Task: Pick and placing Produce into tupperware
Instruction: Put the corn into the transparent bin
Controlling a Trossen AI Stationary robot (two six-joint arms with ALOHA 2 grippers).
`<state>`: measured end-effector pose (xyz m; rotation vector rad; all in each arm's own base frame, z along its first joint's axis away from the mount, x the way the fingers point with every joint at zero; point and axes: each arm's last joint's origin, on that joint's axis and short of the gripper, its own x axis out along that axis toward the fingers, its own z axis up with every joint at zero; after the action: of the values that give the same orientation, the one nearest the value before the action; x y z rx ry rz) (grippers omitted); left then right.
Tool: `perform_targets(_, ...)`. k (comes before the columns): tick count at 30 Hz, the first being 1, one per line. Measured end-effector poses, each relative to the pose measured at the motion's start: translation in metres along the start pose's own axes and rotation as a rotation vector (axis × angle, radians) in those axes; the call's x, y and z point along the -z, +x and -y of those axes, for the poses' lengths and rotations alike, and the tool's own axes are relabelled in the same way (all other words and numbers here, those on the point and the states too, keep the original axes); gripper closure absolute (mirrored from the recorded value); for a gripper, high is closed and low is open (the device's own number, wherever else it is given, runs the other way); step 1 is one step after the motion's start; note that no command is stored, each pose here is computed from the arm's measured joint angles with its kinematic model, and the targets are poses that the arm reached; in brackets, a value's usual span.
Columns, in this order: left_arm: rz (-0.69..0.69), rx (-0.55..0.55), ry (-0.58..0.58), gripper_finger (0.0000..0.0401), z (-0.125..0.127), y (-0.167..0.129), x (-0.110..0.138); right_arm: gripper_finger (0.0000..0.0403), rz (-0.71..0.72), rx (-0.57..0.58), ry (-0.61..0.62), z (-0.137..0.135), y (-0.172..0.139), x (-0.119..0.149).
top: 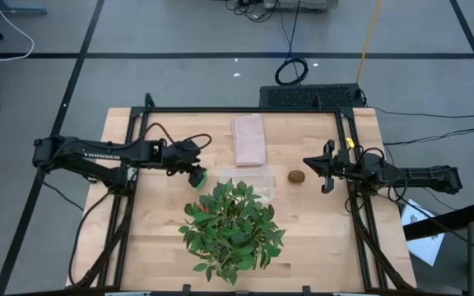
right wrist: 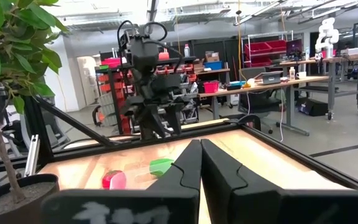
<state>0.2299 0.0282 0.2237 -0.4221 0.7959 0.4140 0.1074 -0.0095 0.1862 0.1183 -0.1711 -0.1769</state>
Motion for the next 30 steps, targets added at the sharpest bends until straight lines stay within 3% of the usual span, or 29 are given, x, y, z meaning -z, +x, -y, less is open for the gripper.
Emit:
perform_targets(3,0.017,0.041,0.020,0.0173,0.002,0.000,-0.002,0.0403,0.000,0.000,0.000,0.000,0.000,0.000)
perform_targets(8,0.029,0.042,-0.099,0.0173,0.003,0.000,-0.004,0.0403,0.000,0.000,0.000,0.000,0.000,0.000)
perform_targets(13,-0.061,0.058,-0.156,0.0163,0.004,0.010,0.002,0.0403,0.000,0.000,0.000,0.000,0.000,0.000)
perform_targets(24,-0.179,0.051,-0.174,0.0051,0.006,0.023,0.012,0.0403,0.007,-0.001,0.001,0.000,0.000,-0.001)
perform_targets(30,-0.247,0.025,-0.192,0.0033,0.003,0.021,0.018,0.0403,0.007,-0.001,0.001,0.000,0.000,-0.001)
